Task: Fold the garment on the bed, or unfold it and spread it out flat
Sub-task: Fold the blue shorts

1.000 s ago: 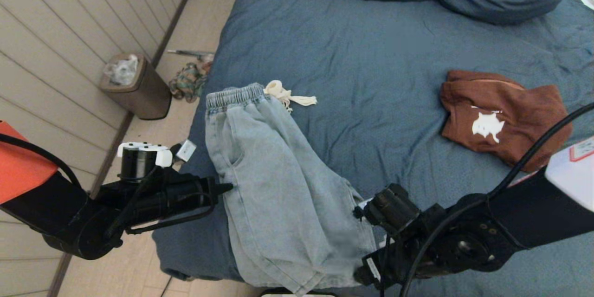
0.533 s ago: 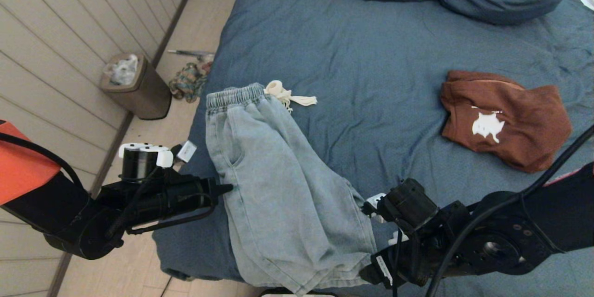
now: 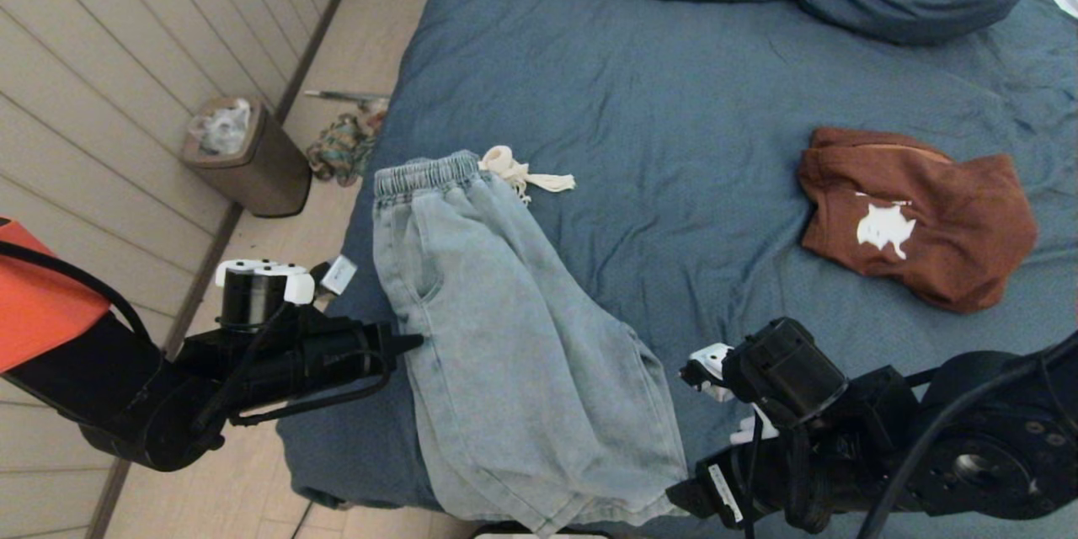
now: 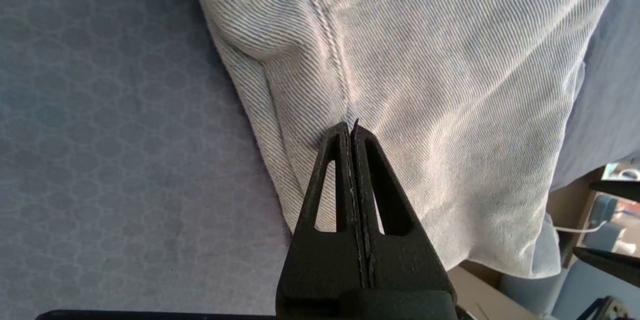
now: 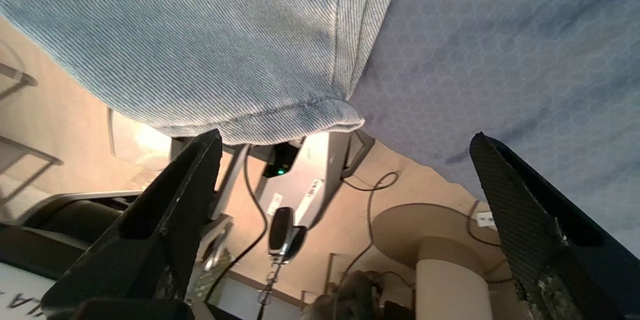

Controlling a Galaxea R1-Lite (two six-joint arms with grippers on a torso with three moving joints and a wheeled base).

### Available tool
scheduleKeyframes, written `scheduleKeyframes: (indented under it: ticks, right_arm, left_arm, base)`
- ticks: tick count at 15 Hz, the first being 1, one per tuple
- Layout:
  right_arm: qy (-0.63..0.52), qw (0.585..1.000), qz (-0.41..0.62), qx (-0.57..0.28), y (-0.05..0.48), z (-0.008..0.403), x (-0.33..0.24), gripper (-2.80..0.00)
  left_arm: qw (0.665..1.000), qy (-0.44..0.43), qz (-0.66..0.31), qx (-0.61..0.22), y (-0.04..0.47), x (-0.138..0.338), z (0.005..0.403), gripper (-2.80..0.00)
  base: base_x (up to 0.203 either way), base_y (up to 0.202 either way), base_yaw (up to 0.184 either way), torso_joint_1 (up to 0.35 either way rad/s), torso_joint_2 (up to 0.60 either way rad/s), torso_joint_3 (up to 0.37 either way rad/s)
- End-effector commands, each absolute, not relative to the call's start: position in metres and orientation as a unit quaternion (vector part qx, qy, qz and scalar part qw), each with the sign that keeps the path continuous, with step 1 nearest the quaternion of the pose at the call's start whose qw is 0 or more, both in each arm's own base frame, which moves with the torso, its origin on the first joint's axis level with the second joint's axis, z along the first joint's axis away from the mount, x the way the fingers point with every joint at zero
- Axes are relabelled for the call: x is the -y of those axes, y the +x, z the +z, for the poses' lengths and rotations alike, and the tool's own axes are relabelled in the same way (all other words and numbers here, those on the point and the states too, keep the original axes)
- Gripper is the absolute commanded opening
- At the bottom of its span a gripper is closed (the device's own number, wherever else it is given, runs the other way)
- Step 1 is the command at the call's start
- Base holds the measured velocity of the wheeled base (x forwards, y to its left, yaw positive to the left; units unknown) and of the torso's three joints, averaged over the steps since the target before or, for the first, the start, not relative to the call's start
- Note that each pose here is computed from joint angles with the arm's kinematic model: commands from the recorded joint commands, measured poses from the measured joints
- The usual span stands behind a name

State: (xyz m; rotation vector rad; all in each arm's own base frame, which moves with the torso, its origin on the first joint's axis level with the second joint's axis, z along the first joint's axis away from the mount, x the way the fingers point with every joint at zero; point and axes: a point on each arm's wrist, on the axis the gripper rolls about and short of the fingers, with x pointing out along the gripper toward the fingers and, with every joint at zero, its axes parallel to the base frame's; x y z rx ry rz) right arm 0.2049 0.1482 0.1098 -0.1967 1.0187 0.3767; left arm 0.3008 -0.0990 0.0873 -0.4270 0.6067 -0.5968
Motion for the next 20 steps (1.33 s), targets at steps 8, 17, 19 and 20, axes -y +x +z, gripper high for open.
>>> scheduleKeyframes:
  ticks: [8,17,19,20]
  right_arm:
    - [-0.08,0.829,0.173,-0.526,0.241,0.058,-0.183,0.0]
    - [-0.066,0.825,0.182,-0.532,0.251,0.046,-0.201,-2.8]
    - [-0.057,0.835,0.183,-0.516,0.254,0.048,-0.2,-2.8]
    - [-0.056,0.835,0.183,-0.515,0.254,0.049,-0.2,-2.8]
  left_arm:
    - [0.889,-0.207,-0.289,-0.288,0.303,0.1,0.089,-2.8]
    - [0.888,-0.207,-0.288,-0.293,0.304,0.1,0.085,-2.8]
    - [0.887,-0.207,-0.288,-0.294,0.304,0.1,0.085,-2.8]
    - [0.887,-0.207,-0.288,-0.294,0.304,0.1,0.084,-2.8]
  base:
    - [0.0,0.0,0.0,0.0,0.0,0.0]
    - [0.0,0.0,0.0,0.0,0.0,0.0]
    - [0.0,0.0,0.0,0.0,0.0,0.0]
    - [0.0,0.0,0.0,0.0,0.0,0.0]
